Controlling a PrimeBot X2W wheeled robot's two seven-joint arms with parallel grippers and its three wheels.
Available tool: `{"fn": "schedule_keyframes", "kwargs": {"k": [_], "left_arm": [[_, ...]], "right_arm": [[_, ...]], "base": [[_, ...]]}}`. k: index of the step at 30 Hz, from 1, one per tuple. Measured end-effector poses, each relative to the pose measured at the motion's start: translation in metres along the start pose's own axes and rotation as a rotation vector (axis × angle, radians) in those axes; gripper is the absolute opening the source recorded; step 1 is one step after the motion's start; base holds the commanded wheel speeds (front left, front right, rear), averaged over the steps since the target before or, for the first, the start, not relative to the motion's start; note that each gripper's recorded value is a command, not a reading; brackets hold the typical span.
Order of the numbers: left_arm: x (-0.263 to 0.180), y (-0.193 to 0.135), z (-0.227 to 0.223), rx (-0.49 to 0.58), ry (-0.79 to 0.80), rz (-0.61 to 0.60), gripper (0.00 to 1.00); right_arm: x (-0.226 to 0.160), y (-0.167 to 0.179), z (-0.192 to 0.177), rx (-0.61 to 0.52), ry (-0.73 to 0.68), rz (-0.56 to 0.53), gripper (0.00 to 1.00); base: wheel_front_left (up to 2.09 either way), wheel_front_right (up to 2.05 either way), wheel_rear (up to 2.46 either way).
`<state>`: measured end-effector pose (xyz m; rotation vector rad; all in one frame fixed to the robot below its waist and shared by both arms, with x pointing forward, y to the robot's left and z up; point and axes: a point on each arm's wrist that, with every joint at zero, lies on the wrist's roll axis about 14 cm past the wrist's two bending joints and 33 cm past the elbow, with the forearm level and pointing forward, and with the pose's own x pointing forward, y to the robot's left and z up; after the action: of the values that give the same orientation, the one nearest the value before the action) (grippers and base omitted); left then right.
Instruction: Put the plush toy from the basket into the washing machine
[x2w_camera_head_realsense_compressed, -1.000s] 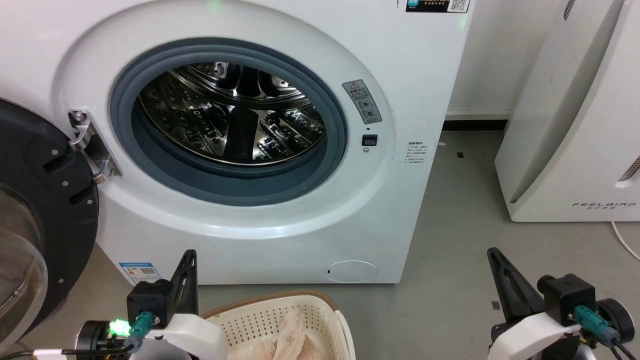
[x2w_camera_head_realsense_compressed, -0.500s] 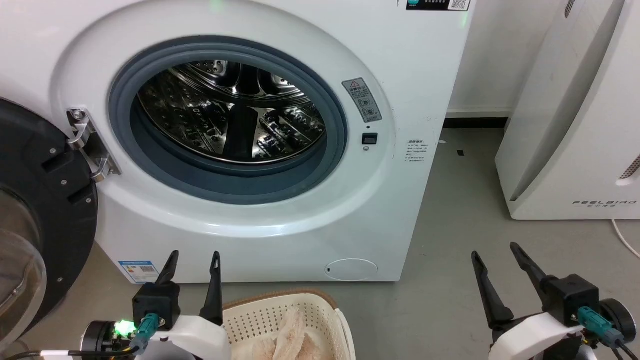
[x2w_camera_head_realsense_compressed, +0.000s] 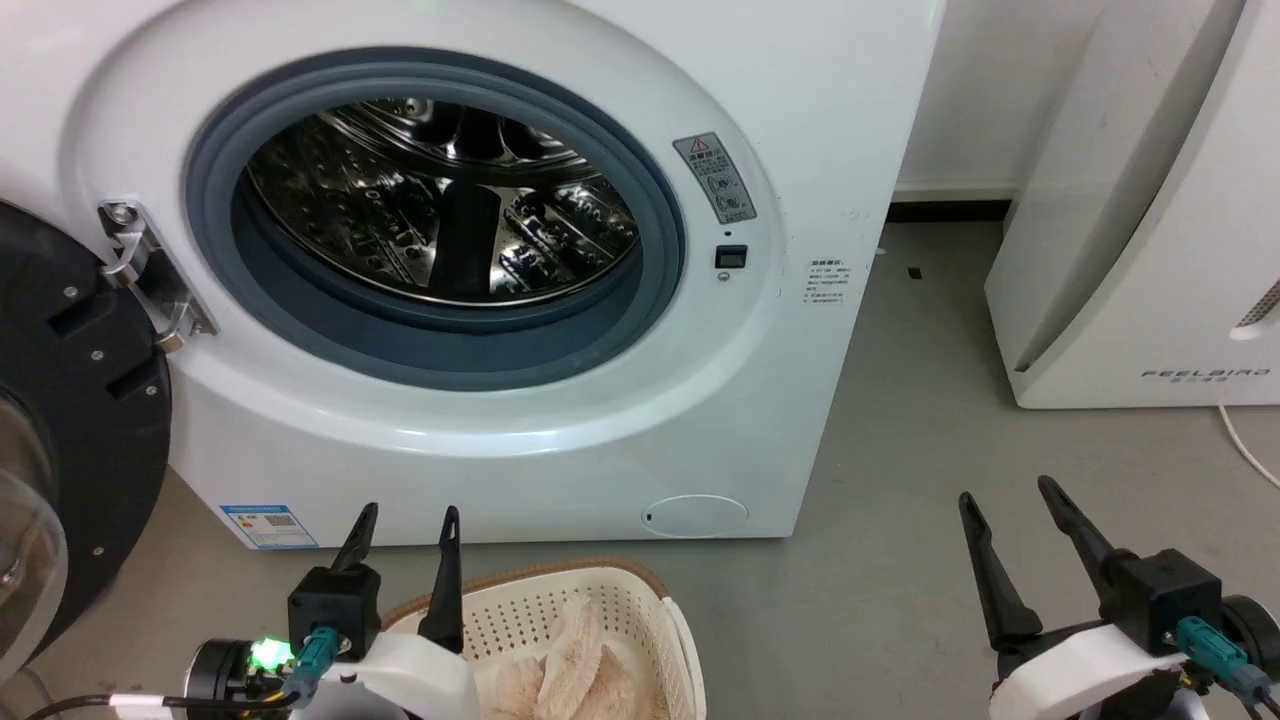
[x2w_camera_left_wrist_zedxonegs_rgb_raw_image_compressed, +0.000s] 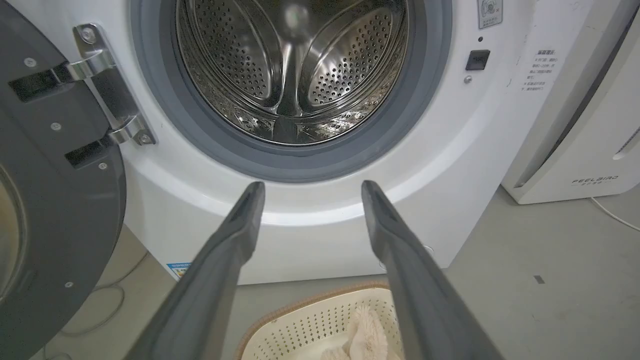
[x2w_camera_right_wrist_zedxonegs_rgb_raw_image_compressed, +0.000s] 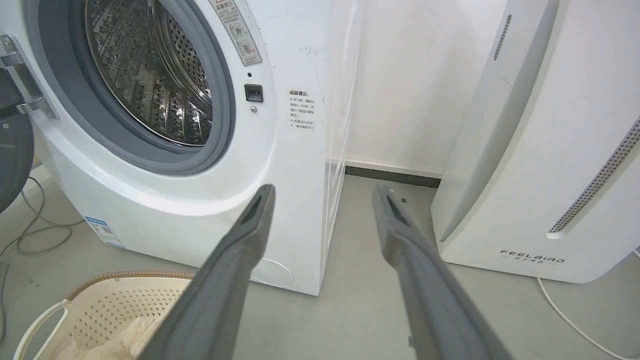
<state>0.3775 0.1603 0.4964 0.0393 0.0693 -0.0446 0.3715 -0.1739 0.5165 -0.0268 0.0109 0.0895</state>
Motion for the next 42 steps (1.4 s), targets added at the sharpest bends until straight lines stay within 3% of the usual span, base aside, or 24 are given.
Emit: {"fn": "schedule_keyframes", "kwargs": {"k": [16, 42], "left_arm": [[0.026, -0.023, -0.04, -0.007, 0.115, -0.078, 1.0], [0.048, -0.062, -0.166, 0.063, 0.514, -0.272, 1.0]], "right_arm": [[0.01, -0.016, -0.013, 0.02, 0.017, -0.046, 1.0], [0.015, -0.045, -0.038, 0.027, 0.056, -0.132, 1.0]], "base": [[0.0, 0.0, 0.0], [0.0, 0.0, 0.0]]}}
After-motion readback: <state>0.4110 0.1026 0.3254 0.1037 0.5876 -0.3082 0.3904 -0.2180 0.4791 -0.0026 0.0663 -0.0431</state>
